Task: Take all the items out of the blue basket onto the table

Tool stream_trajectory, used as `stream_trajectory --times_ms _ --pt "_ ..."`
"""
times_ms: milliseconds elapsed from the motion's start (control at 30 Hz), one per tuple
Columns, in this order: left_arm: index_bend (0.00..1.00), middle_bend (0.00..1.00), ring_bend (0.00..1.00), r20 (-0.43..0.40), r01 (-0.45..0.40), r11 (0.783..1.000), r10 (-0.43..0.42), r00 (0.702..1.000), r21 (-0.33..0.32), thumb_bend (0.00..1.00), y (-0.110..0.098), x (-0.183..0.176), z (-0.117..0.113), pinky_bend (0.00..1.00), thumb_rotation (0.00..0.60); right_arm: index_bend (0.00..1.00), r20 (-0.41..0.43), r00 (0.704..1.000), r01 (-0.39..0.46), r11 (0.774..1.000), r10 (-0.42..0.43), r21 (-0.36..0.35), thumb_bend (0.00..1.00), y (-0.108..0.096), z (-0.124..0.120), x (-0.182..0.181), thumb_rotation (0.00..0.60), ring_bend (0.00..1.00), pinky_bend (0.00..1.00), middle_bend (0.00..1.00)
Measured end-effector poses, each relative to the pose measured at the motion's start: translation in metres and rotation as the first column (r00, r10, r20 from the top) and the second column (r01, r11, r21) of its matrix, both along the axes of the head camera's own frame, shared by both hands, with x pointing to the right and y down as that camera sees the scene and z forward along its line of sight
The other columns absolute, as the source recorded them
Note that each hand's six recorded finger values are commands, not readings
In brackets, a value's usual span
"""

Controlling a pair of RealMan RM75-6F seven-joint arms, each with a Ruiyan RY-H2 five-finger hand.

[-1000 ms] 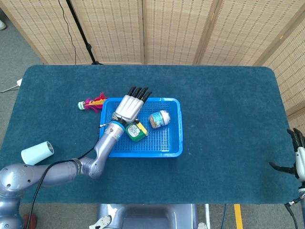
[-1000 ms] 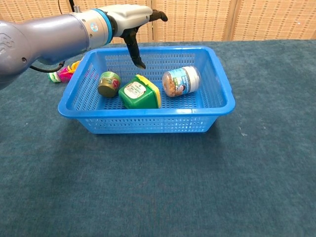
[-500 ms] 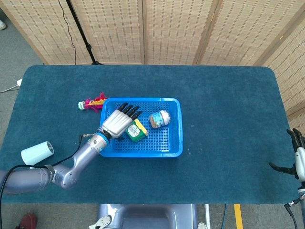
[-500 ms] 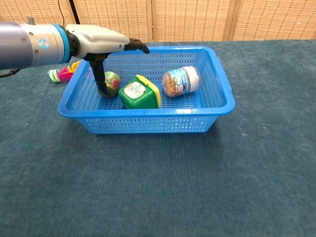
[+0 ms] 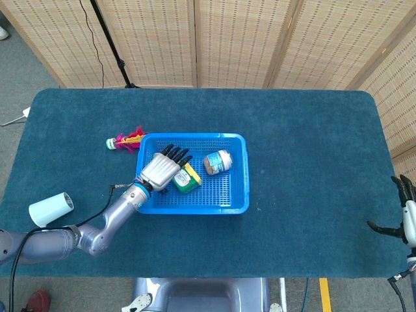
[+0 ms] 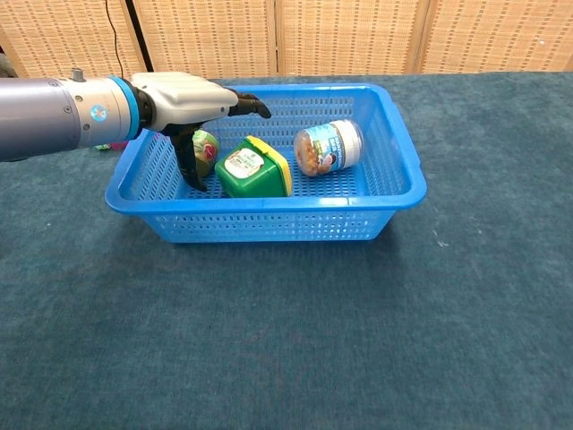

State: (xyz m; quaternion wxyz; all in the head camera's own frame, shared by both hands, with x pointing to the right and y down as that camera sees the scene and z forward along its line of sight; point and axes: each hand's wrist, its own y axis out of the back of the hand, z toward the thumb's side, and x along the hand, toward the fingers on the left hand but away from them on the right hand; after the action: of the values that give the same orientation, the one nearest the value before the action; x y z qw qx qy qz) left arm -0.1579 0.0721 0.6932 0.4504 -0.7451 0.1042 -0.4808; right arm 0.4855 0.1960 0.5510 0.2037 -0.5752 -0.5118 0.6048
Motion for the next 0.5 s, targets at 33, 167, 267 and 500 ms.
stream_trajectory --times_ms 33,167,267,500 --pt "0.00 0.00 0.00 0.000 0.000 1.000 0.000 1.000 -0.001 0.08 0.000 0.001 0.002 0.00 0.600 0.00 0.000 1.000 0.000 1.000 0.000 0.000 0.00 0.000 0.000 0.000 0.600 0.00 0.00 0.00" --pt "0.00 0.00 0.00 0.002 0.005 1.000 -0.005 1.000 -0.021 0.08 0.003 0.005 0.012 0.00 0.600 0.00 -0.001 1.000 -0.004 1.000 0.004 0.000 0.00 0.000 0.000 0.001 0.600 0.00 0.00 0.00" --pt "0.00 0.00 0.00 0.002 0.007 0.999 -0.007 1.000 -0.033 0.11 0.006 0.009 0.018 0.01 0.600 0.00 0.001 1.000 -0.003 1.000 0.003 -0.002 0.00 0.000 0.001 0.000 0.600 0.00 0.00 0.00" --pt "0.43 0.32 0.32 -0.023 0.002 1.000 -0.002 1.000 -0.019 0.25 0.008 0.020 0.022 0.34 0.600 0.00 0.004 1.000 -0.004 1.000 0.004 -0.005 0.00 0.000 0.001 0.001 0.600 0.00 0.00 0.00"
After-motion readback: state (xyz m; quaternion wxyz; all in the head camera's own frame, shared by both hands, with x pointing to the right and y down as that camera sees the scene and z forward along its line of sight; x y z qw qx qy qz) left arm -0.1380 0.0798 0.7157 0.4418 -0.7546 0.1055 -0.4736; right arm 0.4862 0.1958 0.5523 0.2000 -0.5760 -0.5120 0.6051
